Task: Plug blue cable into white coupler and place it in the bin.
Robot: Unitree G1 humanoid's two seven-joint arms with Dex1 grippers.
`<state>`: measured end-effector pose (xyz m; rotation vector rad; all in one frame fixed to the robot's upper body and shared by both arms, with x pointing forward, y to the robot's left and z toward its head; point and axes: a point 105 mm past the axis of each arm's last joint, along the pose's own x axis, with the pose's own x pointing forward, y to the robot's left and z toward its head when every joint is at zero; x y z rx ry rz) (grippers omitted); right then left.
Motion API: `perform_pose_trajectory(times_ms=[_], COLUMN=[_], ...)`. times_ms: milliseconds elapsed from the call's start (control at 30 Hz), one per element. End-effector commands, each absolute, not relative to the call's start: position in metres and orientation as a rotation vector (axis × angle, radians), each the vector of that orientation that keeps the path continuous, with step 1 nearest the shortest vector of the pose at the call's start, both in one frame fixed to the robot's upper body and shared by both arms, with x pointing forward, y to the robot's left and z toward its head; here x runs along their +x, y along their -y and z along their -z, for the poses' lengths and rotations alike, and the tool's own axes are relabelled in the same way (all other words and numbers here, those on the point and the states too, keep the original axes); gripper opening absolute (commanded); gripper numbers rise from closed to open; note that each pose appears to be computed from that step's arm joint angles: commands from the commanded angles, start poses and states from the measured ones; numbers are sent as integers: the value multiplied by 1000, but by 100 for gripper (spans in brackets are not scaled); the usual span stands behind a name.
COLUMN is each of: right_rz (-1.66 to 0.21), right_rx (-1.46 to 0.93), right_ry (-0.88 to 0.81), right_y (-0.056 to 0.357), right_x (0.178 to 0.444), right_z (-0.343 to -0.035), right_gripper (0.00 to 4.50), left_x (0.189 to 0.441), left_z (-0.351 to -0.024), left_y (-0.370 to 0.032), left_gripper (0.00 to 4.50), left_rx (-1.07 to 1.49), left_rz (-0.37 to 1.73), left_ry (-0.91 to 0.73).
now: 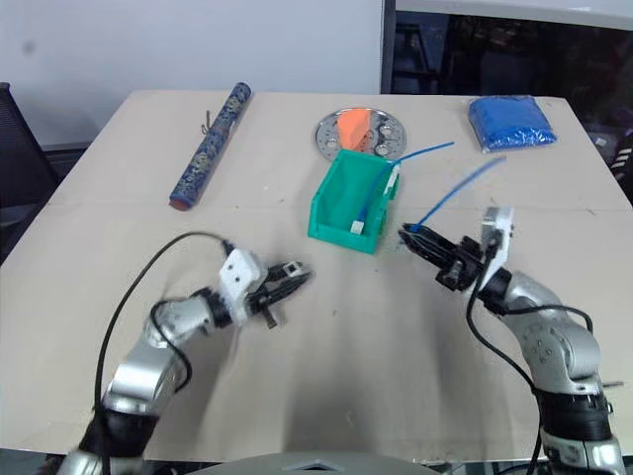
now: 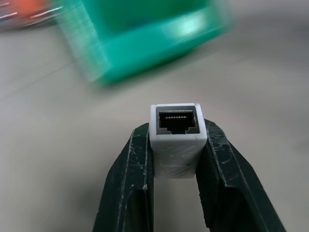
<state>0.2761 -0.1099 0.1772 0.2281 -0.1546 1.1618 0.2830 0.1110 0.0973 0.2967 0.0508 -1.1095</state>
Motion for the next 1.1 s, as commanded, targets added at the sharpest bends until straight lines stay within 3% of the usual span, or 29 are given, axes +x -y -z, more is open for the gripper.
perform_pose_trajectory(times_ms=[33, 267, 467, 1100], right_rz=[-1346, -1477, -1475, -1494], right_rx=[52, -94, -163, -246], right_ry=[223, 250, 257, 25], right_y=[85, 58, 52, 52], right_x=[264, 266, 271, 275], right_z=[-183, -168, -154, -103], right_gripper=[0, 0, 0, 0], left_x=[280, 305, 306, 310], left_z=[-96, -103, -107, -112], left_y=[-92, -69, -62, -57], left_gripper=[59, 59, 59, 59], left_rx=[285, 372, 392, 396], left_rz=[1404, 1659, 1755, 1748], left_ry=[-83, -88, -78, -40])
